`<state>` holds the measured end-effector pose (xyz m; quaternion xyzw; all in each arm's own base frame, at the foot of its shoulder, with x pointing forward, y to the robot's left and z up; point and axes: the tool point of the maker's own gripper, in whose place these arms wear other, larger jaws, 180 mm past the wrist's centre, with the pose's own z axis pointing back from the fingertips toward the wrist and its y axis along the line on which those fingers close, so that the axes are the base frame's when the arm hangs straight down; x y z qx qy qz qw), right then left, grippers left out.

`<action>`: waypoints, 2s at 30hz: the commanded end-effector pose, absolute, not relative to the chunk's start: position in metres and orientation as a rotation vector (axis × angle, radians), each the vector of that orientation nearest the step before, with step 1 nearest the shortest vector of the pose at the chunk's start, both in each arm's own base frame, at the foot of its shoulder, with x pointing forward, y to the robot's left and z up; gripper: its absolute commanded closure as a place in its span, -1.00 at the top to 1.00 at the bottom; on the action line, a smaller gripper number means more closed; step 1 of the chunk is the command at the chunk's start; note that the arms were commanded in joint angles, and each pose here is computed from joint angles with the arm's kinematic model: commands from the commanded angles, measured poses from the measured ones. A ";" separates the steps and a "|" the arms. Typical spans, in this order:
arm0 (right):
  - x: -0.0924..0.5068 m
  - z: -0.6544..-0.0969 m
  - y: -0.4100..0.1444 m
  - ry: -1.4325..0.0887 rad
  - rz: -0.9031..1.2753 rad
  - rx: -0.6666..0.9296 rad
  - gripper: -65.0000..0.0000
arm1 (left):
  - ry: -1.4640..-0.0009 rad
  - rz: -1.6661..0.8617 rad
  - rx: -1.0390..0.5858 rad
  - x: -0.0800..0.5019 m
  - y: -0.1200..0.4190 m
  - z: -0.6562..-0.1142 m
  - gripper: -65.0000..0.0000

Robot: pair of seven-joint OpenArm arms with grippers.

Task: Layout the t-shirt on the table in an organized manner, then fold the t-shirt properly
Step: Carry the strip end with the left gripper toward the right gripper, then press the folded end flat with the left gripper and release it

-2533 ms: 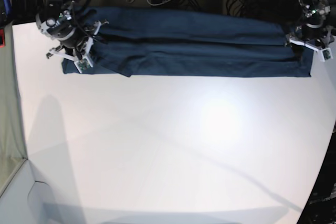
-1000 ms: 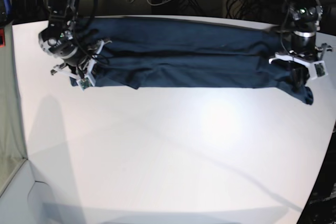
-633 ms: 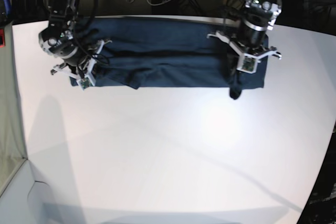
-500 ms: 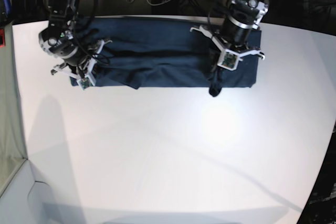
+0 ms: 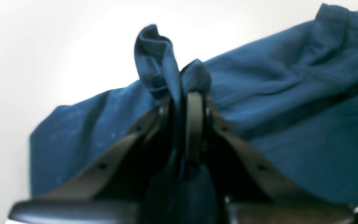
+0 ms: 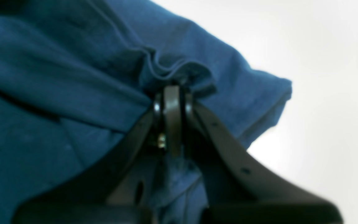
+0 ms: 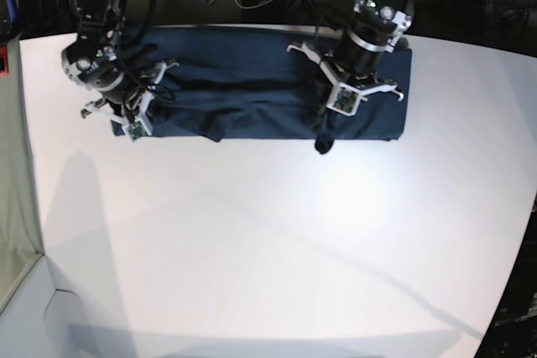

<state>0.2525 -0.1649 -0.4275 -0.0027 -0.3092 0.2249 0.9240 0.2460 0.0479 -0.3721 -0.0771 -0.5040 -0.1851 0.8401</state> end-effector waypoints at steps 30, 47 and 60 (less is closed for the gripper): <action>0.249 -0.428 -0.170 -0.607 0.469 -0.027 -1.00 | -1.266 -0.424 -0.247 0.258 0.019 -0.303 0.10; 0.252 -0.427 -0.169 -0.615 0.468 -0.026 -1.00 | -1.193 -0.318 -0.096 0.262 0.081 -0.332 -0.15; 0.252 -0.429 -0.169 -0.612 0.467 -0.023 -1.00 | -1.001 -0.711 -0.428 0.192 -0.024 -0.375 -0.49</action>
